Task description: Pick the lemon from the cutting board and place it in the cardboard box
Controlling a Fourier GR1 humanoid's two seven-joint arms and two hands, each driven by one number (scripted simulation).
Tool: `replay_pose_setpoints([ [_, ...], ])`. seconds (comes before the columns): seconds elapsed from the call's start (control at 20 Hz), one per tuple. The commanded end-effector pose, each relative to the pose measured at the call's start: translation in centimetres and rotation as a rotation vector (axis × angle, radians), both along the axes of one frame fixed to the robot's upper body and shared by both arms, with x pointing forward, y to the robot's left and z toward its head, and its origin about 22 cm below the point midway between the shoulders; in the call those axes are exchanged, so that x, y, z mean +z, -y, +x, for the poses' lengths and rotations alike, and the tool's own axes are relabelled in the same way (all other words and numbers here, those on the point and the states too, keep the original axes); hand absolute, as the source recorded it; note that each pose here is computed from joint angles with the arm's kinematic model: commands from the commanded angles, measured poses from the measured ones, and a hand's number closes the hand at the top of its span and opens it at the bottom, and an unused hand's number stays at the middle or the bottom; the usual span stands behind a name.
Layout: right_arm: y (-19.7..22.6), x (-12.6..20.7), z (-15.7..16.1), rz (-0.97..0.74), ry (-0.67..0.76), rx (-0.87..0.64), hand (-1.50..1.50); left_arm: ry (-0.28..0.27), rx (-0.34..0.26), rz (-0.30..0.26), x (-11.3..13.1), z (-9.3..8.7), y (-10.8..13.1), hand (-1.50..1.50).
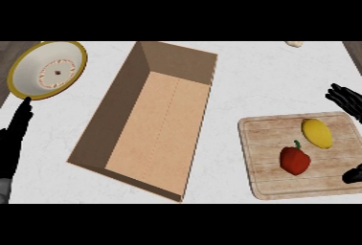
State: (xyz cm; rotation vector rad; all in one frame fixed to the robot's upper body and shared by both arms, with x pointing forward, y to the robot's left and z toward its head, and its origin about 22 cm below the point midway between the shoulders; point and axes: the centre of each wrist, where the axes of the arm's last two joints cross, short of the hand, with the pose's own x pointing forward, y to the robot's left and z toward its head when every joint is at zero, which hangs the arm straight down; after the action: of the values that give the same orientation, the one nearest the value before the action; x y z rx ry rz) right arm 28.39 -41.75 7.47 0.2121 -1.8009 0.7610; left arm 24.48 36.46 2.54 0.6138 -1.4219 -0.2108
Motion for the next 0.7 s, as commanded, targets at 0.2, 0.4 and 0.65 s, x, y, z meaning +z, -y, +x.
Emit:
replay_pose_setpoints([
  [0.2, 3.6, 4.1, 0.6, -0.377, 0.131, 0.152, -1.50, -0.017, -0.019, 0.013, 0.5, 1.6, 0.7, 0.00],
  [0.4, 3.1, 4.5, 1.8, -0.558, 0.138, 0.248, -1.50, -0.009, -0.046, 0.013, 0.3, 2.8, 2.0, 0.00],
  [0.65, 2.8, 3.1, 2.8, -0.774, 0.103, 0.338, -1.50, -0.016, -0.034, 0.004, -1.1, 2.9, 2.6, 0.00],
])
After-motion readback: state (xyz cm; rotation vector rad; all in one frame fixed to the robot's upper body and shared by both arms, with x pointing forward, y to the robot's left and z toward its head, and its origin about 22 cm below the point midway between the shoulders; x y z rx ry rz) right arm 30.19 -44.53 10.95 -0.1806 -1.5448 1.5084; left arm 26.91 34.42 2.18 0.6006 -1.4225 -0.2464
